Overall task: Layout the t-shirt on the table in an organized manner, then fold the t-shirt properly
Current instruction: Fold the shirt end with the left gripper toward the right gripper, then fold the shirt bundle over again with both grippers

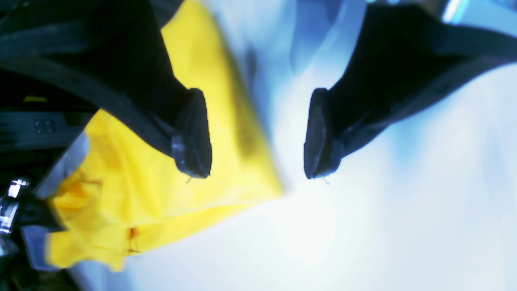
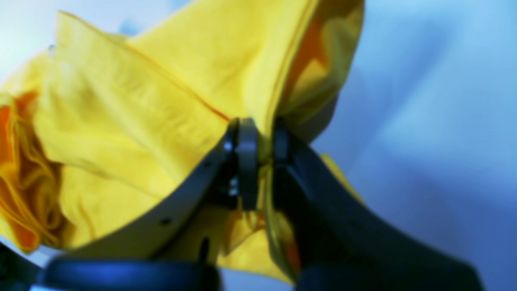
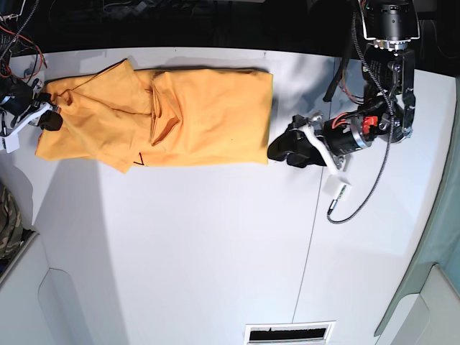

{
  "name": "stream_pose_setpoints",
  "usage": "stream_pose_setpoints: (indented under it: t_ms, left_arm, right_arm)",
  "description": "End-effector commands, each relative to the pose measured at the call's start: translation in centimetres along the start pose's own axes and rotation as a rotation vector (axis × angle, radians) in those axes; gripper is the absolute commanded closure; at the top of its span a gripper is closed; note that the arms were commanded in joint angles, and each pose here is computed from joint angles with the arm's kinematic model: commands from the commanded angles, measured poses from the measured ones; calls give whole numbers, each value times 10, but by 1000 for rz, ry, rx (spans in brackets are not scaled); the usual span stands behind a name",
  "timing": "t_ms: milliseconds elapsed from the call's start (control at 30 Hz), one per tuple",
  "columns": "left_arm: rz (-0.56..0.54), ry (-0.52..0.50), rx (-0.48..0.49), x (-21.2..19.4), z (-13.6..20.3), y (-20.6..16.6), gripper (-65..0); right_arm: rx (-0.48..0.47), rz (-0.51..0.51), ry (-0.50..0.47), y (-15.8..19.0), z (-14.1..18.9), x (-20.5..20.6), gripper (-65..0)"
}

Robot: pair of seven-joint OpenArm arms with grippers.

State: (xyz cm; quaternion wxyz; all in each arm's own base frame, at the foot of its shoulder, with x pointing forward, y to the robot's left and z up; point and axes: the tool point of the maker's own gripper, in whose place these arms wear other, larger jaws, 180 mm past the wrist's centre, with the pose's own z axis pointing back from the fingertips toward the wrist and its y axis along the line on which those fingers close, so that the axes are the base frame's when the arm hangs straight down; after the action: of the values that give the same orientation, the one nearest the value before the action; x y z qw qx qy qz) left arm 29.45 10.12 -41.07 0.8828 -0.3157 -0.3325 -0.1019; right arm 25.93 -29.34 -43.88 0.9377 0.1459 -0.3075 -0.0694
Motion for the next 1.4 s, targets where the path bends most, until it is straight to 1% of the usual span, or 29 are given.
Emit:
stream_pose_setpoints:
  t_ms: [0, 67, 133, 233, 367, 467, 567, 633, 733, 833, 933, 967, 1033, 1067, 1100, 1167, 1233, 1300, 1367]
  left_arm:
    - [-15, -14, -15, 2, 4, -3, -395]
    - [7, 21, -9, -19, 8, -1, -395]
    - [31, 47, -12, -37, 10, -4, -395]
    - [55, 57, -24, -57, 10, -11, -395]
    - [71, 105, -70, -80, -1, -32, -395]
    - [83, 154, -95, -98, -13, -44, -395]
    - [115, 170, -104, -108, -18, -48, -395]
    - [125, 178, -103, -111, -18, -47, -395]
    - [127, 164, -99, -108, -18, -46, -395]
    - [119, 154, -99, -103, -20, -45, -395]
    - [123, 149, -91, -102, -18, -41, -395]
    - [127, 142, -85, -100, -17, -39, -395]
    - [150, 110, -73, -93, -12, -32, -395]
    - [164, 91, -65, -89, -9, -27, -395]
    - [176, 76, -54, -87, -7, -22, -395]
    - [195, 54, -32, -83, -1, -13, -395]
    - [205, 40, -14, -80, 6, -4, -395]
    - [212, 29, -6, -75, 14, 4, -394]
    - [201, 15, 9, -68, 24, 12, -379]
  right_arm:
    - [-8, 27, -82, -4, 12, 30, 0]
    - [13, 29, -135, 4, 22, 48, 0]
    - [81, 30, -192, 24, 32, 68, 0]
    - [168, 99, -230, 64, 45, 86, 0]
    - [278, 144, -315, 119, 57, 99, 0]
    - [368, 153, -333, 161, 53, 94, 0]
    - [481, 138, -288, 208, 38, 71, 0]
    - [540, 140, -225, 238, 27, 46, 0]
    - [632, 145, -135, 278, 20, 4, 0]
    - [671, 177, -56, 305, 16, -32, 0]
    - [695, 219, 22, 321, 16, -63, 0]
    - [700, 234, 39, 325, 16, -70, -13]
    - [718, 249, 56, 332, 18, -76, -206]
    - [726, 249, 55, 334, 18, -77, -276]
    - [736, 242, 45, 337, 19, -74, -320]
    - [748, 240, 21, 340, 21, -66, -329]
    - [755, 260, -11, 344, 23, -54, -329]
    - [757, 295, -60, 348, 26, -35, -329]
    - [732, 344, -118, 349, 24, -13, -328]
